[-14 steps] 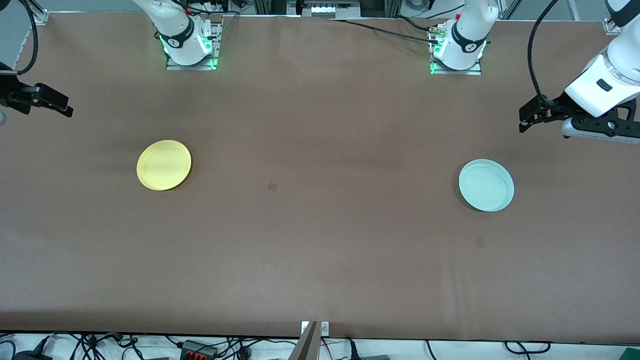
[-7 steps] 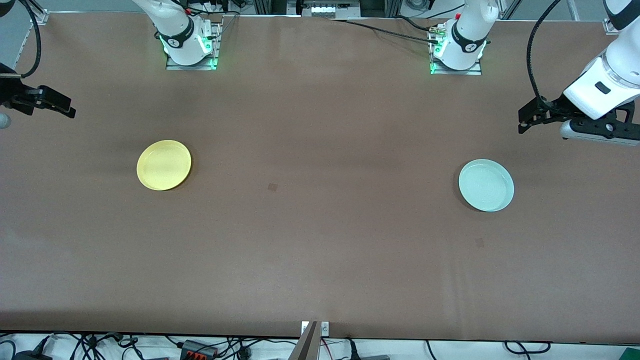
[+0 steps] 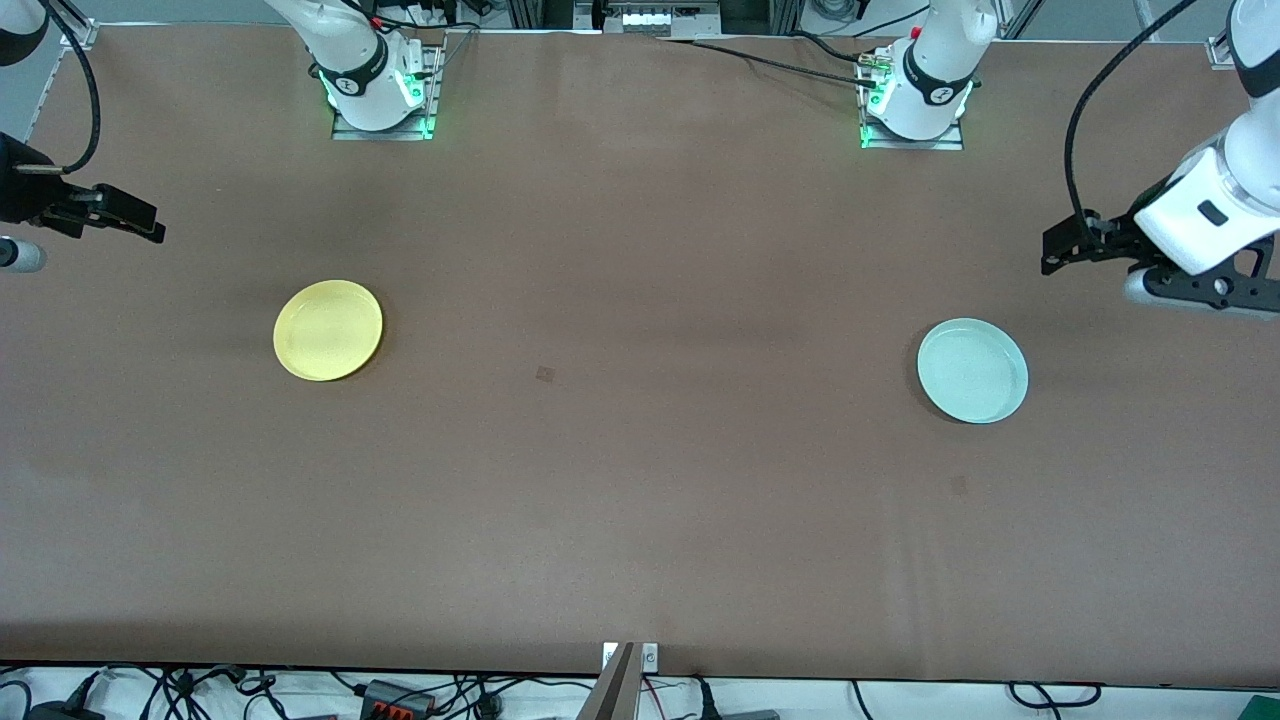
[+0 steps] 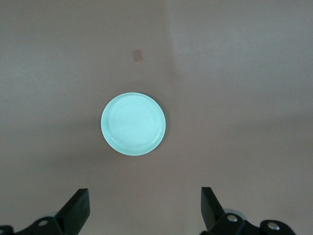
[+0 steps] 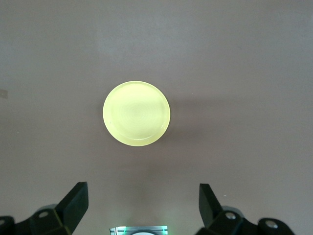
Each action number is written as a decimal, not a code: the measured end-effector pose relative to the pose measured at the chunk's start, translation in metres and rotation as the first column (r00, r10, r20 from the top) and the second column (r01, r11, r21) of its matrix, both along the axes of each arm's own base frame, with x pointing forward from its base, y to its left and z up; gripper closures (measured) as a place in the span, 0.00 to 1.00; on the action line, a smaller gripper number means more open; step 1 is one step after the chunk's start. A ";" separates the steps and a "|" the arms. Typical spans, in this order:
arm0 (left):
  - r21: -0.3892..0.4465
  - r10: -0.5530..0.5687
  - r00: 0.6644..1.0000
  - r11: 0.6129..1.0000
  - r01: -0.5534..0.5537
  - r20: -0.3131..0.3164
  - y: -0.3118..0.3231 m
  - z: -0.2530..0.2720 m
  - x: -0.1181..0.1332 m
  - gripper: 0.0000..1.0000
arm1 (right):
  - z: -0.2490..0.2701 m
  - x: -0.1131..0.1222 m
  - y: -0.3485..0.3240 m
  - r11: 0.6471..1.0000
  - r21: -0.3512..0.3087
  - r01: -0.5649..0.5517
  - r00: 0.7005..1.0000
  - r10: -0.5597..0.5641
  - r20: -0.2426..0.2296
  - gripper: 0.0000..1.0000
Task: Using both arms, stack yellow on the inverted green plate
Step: 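Move the left gripper down to the rim of the green plate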
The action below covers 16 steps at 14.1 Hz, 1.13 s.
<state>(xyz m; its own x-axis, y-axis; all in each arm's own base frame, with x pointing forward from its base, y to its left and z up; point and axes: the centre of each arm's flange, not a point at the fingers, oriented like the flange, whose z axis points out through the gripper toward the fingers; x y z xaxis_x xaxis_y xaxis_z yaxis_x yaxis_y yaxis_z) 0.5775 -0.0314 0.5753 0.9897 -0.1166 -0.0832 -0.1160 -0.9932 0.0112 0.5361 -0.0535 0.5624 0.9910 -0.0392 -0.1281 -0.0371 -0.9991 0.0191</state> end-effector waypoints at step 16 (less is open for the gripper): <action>-0.040 0.029 0.992 0.999 -0.034 -0.122 0.135 -0.195 0.058 0.00 | -0.010 0.004 0.001 1.000 0.002 -0.015 1.000 0.015 -0.004 0.00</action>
<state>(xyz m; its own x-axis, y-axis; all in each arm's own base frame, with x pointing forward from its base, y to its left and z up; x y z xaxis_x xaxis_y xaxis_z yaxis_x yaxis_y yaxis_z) 0.6352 0.1034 0.3801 0.9758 -0.0909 -0.1987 -0.0796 -0.9947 0.0646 0.5397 -0.0523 0.5523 0.9910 -0.0238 -0.1320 -0.0217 -0.9996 0.0175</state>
